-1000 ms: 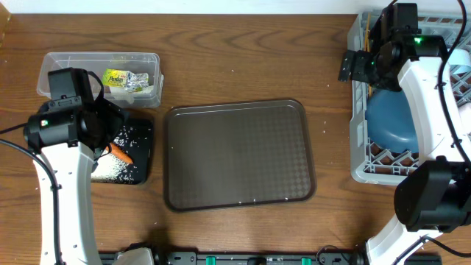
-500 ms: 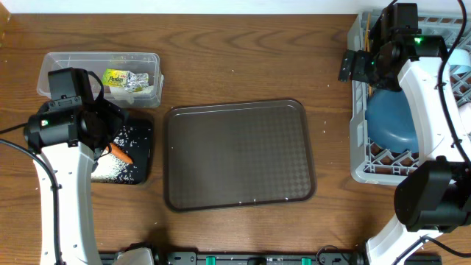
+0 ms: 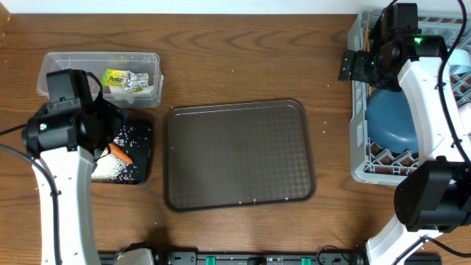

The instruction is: Sort waste into correct bins and load items into the dishwasher rack

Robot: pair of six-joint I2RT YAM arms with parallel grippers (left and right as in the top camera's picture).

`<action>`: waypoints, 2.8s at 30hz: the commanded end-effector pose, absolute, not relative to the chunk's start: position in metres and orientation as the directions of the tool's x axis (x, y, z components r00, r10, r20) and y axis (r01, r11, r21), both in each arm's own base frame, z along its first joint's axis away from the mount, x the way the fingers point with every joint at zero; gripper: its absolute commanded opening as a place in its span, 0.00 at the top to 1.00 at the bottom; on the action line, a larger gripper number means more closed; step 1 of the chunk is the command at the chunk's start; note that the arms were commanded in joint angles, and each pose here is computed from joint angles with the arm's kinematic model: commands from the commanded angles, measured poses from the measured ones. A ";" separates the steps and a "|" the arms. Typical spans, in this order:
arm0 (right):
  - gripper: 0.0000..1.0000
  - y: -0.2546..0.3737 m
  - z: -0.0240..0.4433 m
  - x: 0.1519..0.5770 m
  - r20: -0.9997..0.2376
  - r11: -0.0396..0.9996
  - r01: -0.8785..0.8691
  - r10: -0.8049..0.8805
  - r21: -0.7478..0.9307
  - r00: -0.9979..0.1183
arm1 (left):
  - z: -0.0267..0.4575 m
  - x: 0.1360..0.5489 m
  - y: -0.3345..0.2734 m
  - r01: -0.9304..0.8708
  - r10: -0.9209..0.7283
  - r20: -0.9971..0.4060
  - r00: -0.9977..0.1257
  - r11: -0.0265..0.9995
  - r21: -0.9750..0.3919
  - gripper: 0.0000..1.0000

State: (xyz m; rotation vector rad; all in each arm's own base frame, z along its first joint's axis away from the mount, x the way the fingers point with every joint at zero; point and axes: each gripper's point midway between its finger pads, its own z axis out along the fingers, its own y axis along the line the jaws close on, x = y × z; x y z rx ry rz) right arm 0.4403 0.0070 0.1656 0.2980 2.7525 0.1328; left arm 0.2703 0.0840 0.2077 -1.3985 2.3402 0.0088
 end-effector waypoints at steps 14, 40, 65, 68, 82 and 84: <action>0.01 0.007 0.179 0.441 -0.379 0.971 0.195 0.234 0.138 -0.896 | 0.254 0.227 0.075 -0.787 -0.824 -0.470 -0.317 0.505 -0.354 0.02; 0.01 0.007 0.179 0.441 -0.378 0.971 0.194 0.233 0.139 -0.896 | 0.305 0.184 0.057 -0.636 -0.736 -0.627 -0.255 0.616 -0.465 0.02; 0.01 0.007 0.179 0.441 -0.378 0.971 0.194 0.233 0.139 -0.896 | 0.244 0.242 0.005 -0.006 -0.227 -0.972 0.063 0.974 -0.228 0.02; 0.01 0.007 0.179 0.441 -0.379 0.971 0.194 0.233 0.138 -0.896 | 0.233 0.242 0.006 0.000 -0.223 -0.968 0.115 0.974 -0.225 0.02; 0.01 0.007 0.179 0.441 -0.378 0.971 0.195 0.234 0.139 -0.896 | 0.179 0.246 0.020 -0.097 -0.198 -0.979 0.039 0.975 -0.201 0.02; 0.01 0.007 0.179 0.441 -0.379 0.971 0.195 0.234 0.138 -0.896 | 0.162 0.245 0.020 -0.111 -0.201 -0.979 -0.030 0.974 -0.196 0.02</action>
